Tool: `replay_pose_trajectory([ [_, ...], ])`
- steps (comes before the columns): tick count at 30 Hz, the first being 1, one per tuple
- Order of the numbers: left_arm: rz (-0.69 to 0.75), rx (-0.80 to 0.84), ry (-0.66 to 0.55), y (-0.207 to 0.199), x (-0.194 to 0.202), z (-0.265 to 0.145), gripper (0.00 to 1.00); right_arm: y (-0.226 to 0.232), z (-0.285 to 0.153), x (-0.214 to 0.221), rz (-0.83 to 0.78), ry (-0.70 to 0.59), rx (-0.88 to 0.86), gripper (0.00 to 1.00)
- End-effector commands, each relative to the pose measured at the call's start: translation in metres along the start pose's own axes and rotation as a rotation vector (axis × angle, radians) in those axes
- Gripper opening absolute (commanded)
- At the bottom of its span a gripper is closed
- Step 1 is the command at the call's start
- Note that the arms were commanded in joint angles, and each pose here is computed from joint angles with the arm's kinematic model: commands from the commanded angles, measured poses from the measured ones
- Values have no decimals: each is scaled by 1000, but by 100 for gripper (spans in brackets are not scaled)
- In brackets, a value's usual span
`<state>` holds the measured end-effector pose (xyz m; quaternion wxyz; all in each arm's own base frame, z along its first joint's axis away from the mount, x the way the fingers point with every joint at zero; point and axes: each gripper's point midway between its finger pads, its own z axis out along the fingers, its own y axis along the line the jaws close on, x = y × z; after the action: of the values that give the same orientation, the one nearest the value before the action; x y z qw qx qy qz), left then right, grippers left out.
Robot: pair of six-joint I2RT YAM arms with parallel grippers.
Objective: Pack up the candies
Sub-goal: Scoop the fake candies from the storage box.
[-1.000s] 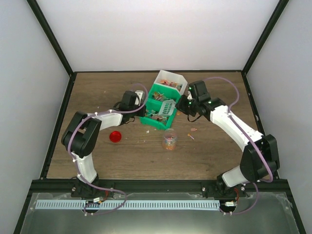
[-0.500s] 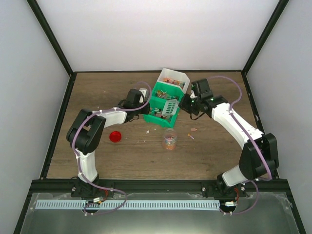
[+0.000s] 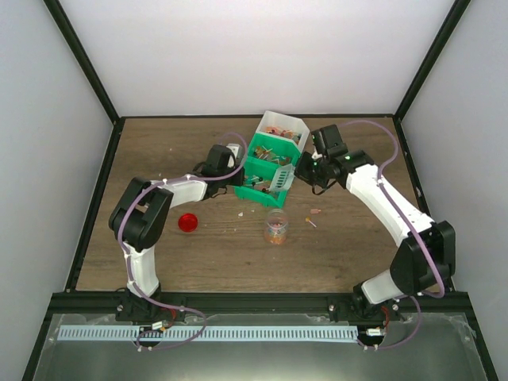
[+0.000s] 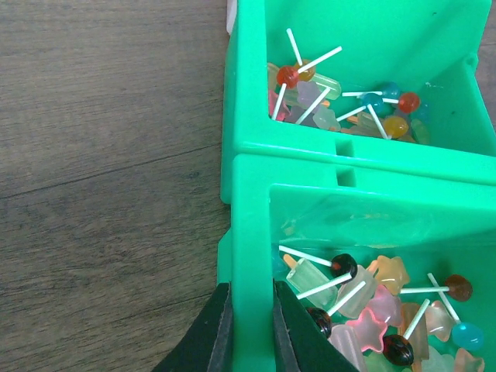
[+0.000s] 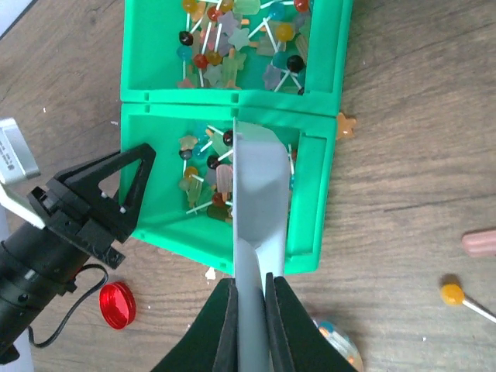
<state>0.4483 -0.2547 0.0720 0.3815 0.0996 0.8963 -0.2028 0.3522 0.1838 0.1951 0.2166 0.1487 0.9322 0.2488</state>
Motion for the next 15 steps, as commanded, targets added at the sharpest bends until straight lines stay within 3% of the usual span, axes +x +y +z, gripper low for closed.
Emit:
replay_pose_trajectory([
  [1,8,-8,-55,-4,-14,5,4,3,-21,7,11,-18,24,1],
  [15,30,-21,-55,-9,-10,3,4,-20,19,3,55,0,196,1],
])
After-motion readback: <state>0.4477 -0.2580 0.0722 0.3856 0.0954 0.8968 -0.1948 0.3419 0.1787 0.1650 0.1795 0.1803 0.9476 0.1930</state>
